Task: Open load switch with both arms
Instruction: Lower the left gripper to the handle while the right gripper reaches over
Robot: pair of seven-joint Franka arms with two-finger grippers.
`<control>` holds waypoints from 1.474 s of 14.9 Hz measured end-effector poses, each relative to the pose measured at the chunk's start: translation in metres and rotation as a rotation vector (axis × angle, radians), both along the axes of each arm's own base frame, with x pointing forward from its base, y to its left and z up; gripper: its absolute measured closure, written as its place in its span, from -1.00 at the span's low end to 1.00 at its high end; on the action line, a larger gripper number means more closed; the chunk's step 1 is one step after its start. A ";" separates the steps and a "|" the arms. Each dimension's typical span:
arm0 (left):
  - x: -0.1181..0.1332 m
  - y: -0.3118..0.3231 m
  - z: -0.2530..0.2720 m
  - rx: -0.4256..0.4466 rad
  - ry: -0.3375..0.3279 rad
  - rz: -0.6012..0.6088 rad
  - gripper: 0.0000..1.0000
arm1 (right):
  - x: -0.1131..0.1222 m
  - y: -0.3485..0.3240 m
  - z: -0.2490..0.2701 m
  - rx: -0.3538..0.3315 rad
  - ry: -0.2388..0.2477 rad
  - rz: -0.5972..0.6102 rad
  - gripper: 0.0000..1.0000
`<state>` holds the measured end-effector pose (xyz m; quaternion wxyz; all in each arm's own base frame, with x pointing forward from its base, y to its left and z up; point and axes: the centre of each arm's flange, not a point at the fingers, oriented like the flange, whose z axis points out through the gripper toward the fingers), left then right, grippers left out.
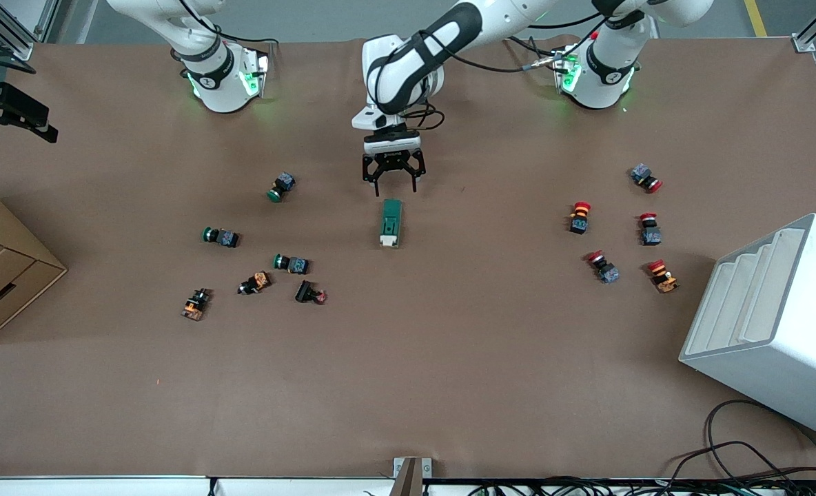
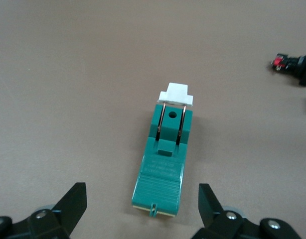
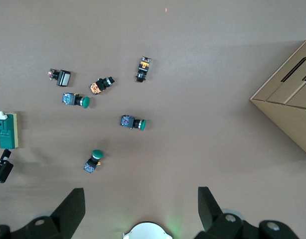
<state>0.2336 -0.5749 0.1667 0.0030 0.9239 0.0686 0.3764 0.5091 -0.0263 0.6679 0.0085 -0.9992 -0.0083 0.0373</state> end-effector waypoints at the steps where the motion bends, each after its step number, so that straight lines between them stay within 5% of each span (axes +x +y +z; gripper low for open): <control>1: -0.005 0.000 -0.008 -0.004 -0.030 -0.003 -0.98 | 0.006 -0.001 -0.009 0.000 0.015 -0.002 -1.00; 5: -0.019 0.001 -0.034 0.028 -0.123 -0.056 -0.98 | 0.049 -0.004 -0.074 -0.014 0.090 -0.005 -1.00; 9: -0.011 0.008 -0.053 0.075 -0.215 -0.106 -0.99 | 0.089 0.003 -0.132 -0.058 0.099 -0.012 -1.00; 15: -0.017 0.014 -0.080 0.115 -0.276 -0.152 -0.98 | 0.086 0.133 -0.147 -0.101 0.105 -0.439 -1.00; 22: -0.039 0.006 -0.083 0.064 -0.297 -0.171 -0.99 | 0.070 0.322 -0.276 -0.190 0.196 -0.969 -1.00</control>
